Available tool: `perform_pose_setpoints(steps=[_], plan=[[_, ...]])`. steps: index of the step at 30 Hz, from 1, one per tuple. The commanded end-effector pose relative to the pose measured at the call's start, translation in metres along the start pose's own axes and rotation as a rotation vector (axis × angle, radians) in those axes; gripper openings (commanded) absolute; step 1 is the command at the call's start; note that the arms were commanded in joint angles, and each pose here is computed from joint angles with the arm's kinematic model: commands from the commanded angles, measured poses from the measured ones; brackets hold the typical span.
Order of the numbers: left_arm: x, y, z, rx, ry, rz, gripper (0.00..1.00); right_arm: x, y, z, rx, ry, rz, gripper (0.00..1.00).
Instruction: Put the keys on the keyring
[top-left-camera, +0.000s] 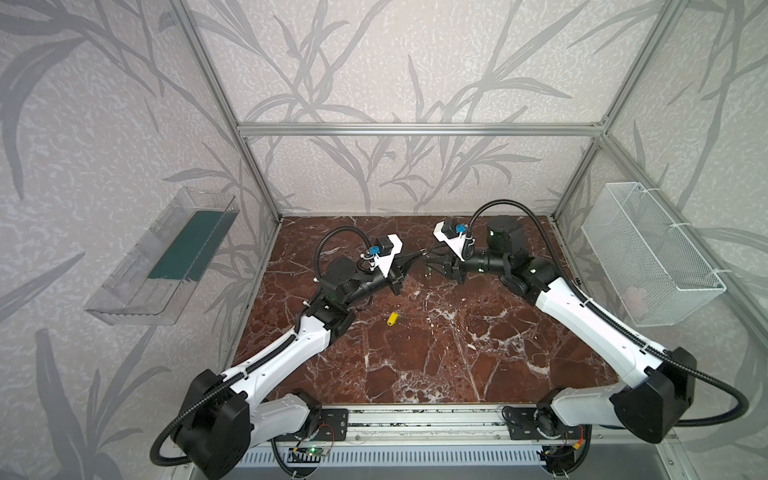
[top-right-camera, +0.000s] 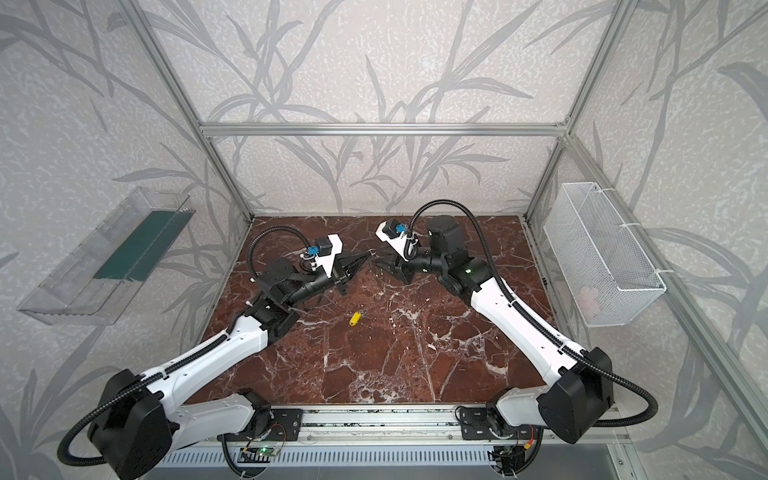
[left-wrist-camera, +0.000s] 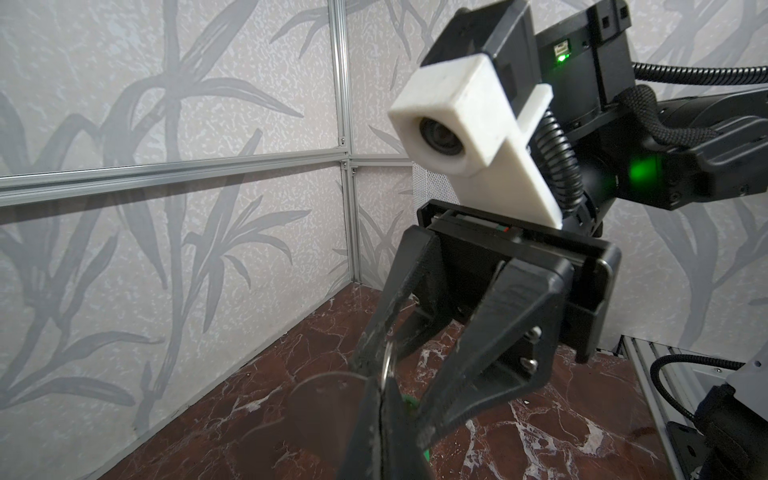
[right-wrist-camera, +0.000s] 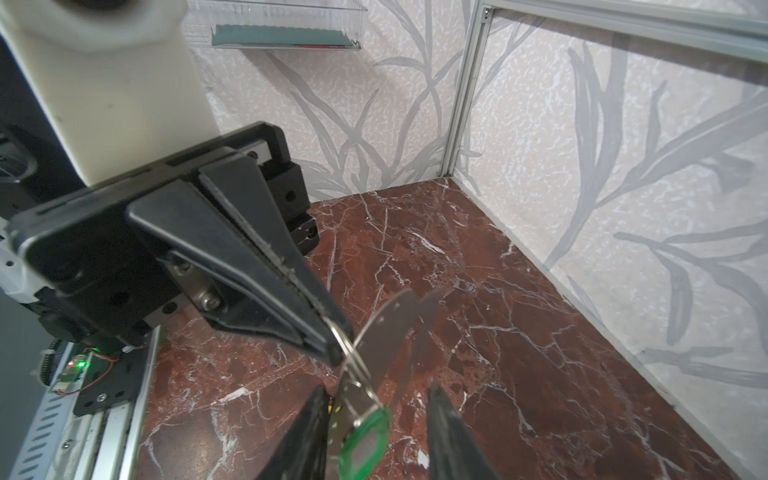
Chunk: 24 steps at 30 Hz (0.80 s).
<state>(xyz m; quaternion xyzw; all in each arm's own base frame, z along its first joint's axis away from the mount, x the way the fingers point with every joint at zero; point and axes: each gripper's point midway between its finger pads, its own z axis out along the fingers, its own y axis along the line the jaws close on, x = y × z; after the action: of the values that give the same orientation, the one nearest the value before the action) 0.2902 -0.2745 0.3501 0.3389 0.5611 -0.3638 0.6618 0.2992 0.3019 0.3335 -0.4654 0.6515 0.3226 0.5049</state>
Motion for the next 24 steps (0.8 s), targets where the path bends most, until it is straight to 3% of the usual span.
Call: perform_pose_setpoints(steps=[1, 9, 16, 24], plan=[[-0.016, -0.004, -0.005, 0.006, -0.054, 0.037, 0.0, -0.01, 0.0, -0.012, 0.041, -0.022, -0.024, 0.29], [-0.017, -0.006, -0.006, 0.011, -0.058, 0.039, 0.0, -0.011, 0.01, -0.009, -0.026, -0.03, -0.019, 0.21], [-0.019, -0.007, -0.007, 0.015, -0.066, 0.04, 0.0, -0.007, 0.013, -0.005, -0.055, -0.016, -0.022, 0.05], [-0.021, -0.011, -0.009, 0.032, -0.078, 0.039, 0.0, -0.004, 0.016, 0.0, -0.095, -0.005, -0.018, 0.0]])
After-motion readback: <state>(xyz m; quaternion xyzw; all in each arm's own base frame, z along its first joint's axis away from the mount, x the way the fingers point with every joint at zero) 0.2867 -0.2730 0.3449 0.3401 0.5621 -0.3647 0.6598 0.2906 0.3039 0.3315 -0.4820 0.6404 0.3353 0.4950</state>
